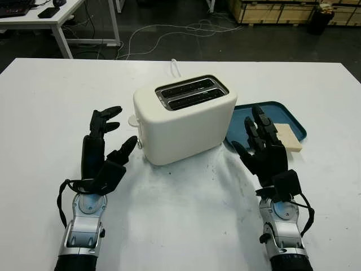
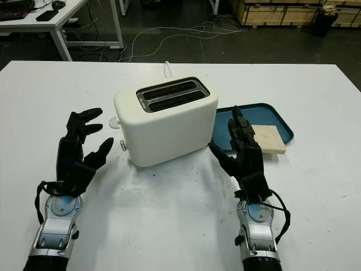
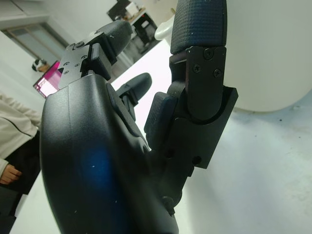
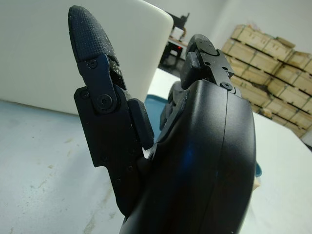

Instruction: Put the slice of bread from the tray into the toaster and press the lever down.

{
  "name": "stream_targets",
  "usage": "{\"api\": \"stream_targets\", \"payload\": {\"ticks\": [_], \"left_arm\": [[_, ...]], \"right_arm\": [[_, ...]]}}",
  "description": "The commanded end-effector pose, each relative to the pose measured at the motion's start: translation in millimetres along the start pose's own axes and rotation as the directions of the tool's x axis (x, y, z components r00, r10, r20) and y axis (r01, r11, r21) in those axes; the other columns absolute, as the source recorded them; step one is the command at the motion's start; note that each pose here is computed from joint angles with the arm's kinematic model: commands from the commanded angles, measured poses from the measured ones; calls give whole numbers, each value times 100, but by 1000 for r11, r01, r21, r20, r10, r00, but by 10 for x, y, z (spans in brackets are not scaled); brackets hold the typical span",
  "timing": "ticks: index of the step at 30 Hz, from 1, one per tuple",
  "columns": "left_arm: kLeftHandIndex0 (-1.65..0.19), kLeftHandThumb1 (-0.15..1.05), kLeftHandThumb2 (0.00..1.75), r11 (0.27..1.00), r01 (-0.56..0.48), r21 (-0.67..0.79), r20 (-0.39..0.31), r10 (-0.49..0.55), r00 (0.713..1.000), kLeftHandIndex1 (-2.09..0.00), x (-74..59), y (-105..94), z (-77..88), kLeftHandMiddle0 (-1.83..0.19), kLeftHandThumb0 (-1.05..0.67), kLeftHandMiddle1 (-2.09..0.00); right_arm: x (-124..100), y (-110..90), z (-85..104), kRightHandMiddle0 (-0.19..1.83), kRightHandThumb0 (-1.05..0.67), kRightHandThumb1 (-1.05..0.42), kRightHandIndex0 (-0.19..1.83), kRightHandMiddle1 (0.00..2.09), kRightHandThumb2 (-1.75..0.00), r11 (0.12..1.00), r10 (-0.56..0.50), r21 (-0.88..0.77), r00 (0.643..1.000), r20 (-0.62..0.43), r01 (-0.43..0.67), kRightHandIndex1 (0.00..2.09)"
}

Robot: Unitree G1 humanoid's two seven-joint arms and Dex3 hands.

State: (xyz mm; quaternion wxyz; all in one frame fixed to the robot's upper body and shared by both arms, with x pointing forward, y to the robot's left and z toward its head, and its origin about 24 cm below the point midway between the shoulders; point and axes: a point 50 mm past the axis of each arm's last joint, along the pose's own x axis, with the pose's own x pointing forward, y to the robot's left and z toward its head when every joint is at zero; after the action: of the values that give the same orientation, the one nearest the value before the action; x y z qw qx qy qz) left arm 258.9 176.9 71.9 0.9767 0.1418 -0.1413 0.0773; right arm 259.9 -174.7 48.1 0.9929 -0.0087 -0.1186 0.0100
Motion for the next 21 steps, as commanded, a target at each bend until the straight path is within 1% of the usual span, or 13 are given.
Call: {"api": "stream_targets", "payload": {"ticks": [1, 7, 10, 13, 15, 17, 18, 19, 21], "left_arm": [[0, 92, 35, 1000, -7, -8, 15, 7, 1000, -93, -17, -7, 1, 0, -105, -116], [0, 92, 36, 1000, 2, -8, 18, -2, 1000, -94, -17, -20, -14, 0, -105, -116], [0, 92, 36, 1000, 7, -4, 18, -7, 1000, -95, -10, -39, -29, 0, -105, -117], [0, 92, 36, 1000, -1, -4, 21, 1, 1000, -95, 6, -37, -27, 0, -105, -117], [0, 92, 36, 1000, -9, -4, 24, 9, 1000, -95, 14, -27, -24, 0, -105, -118], [0, 92, 37, 1000, -17, -5, 25, 17, 1000, -94, 20, -23, -19, 0, -105, -117], [0, 92, 37, 1000, -20, -6, 25, 20, 999, -93, 22, -19, -16, 0, -105, -117], [0, 92, 37, 1000, -22, -8, 26, 22, 999, -93, 25, -15, -13, 0, -105, -116], [0, 92, 37, 1000, -23, -12, 26, 23, 999, -92, 30, -11, -9, 0, -105, -115]], "right_arm": [[-19, -18, 5, 15, -86, -89, 10, 0, 0, 1000, -4, 4, 1000, -11, 4, 0], [-19, -5, 5, 15, -84, -88, 10, 0, 0, 1000, 1, -5, 999, -35, -2, 0], [-10, -13, 17, 15, -85, -90, 12, 0, -1, 999, 17, -43, 999, -43, -19, 1], [-3, -92, 95, 16, -82, -91, 14, 0, -1, 995, 40, -93, 999, 11, -39, 2], [-1, -176, 193, 21, -82, -90, 19, 3, 0, 978, 29, -210, 997, 67, -14, 4], [-13, -305, 301, 26, -83, -91, 25, 4, -1, 912, 20, -407, 988, 152, 44, 5], [-24, -377, 353, 27, -82, -91, 26, 4, -2, 857, 19, -509, 981, 191, 82, 5], [-35, -445, 399, 28, -82, -92, 27, 4, -2, 799, 23, -590, 974, 224, 117, 5], [-56, -564, 458, 31, -77, -88, 29, 4, -1, 695, 38, -699, 963, 267, 167, 5]]}}
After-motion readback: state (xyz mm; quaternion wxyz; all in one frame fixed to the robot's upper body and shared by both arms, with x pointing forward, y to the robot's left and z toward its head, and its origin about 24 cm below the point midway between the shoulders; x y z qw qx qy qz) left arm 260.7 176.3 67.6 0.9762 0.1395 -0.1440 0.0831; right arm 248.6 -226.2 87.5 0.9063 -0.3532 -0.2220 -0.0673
